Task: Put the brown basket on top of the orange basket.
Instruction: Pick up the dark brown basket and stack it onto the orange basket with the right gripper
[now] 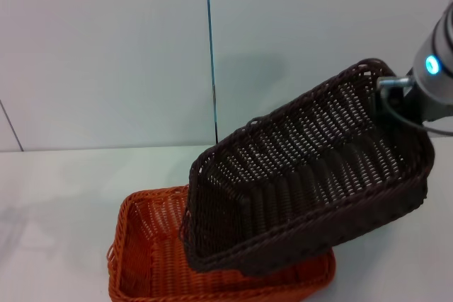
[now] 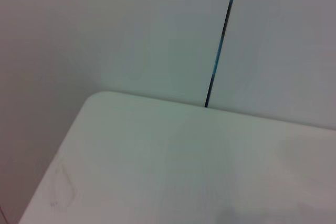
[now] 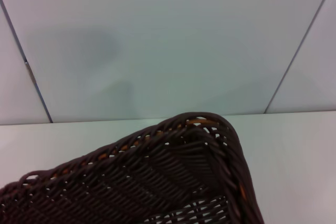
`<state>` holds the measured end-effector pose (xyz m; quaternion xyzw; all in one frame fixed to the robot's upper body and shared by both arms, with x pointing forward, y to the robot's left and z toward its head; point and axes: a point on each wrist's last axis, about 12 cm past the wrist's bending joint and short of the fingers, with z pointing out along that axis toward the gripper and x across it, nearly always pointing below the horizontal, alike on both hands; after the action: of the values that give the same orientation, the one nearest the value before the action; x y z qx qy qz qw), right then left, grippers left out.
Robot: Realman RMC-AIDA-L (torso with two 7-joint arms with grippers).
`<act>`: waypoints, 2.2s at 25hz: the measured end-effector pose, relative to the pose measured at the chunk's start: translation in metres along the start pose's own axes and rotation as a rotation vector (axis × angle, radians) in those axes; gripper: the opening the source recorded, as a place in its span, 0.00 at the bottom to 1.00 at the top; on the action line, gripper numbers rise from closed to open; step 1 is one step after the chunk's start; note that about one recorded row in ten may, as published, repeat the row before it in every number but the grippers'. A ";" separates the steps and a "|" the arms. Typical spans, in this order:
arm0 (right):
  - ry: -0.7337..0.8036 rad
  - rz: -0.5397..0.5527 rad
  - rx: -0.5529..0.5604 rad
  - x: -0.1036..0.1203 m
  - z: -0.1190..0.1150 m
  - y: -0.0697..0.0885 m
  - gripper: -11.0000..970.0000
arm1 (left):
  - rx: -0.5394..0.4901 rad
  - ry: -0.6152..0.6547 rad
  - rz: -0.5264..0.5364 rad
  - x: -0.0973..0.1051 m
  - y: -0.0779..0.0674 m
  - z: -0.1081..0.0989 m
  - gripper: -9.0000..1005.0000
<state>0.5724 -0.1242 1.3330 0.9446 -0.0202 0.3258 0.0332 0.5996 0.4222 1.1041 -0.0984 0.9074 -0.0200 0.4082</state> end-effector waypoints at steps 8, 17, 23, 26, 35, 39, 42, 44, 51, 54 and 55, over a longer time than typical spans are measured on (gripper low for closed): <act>0.020 0.000 0.067 -0.009 0.019 -0.032 0.17 | -0.008 0.033 0.024 -0.006 0.015 0.003 0.90; 0.034 -0.052 0.086 -0.012 0.029 -0.068 0.17 | -0.022 0.043 0.040 -0.011 0.028 0.001 0.90; 0.047 -0.077 0.098 -0.020 0.031 -0.085 0.17 | -0.025 0.052 0.034 -0.011 0.032 0.001 0.90; 0.048 -0.080 0.099 -0.024 0.035 -0.090 0.17 | -0.027 0.058 0.042 -0.010 0.033 0.002 0.90; 0.057 -0.096 0.119 -0.038 0.037 -0.104 0.17 | -0.034 0.074 0.070 -0.012 0.035 0.002 0.91; 0.062 -0.110 0.121 -0.047 0.037 -0.111 0.16 | -0.037 0.078 0.075 -0.013 0.035 0.003 0.91; 0.051 -0.124 0.105 -0.054 0.041 -0.116 0.16 | -0.035 0.081 0.086 -0.014 0.034 0.003 0.90; 0.038 -0.131 0.086 -0.057 0.045 -0.117 0.16 | -0.034 0.080 0.091 -0.015 0.033 0.004 0.90; -0.004 -0.136 0.029 -0.066 0.060 -0.108 0.17 | -0.034 0.092 0.094 -0.013 0.032 0.005 0.90; -0.022 -0.132 0.024 -0.067 0.064 -0.103 0.17 | -0.030 0.097 0.096 -0.012 0.030 0.007 0.90; -0.028 -0.129 0.024 -0.067 0.066 -0.101 0.18 | -0.028 0.099 0.095 -0.011 0.029 0.007 0.90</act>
<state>0.5658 -0.0275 1.2349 0.9488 0.0441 0.3099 0.0426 0.6075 0.4526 1.1040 -0.0596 0.9303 0.0071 0.3619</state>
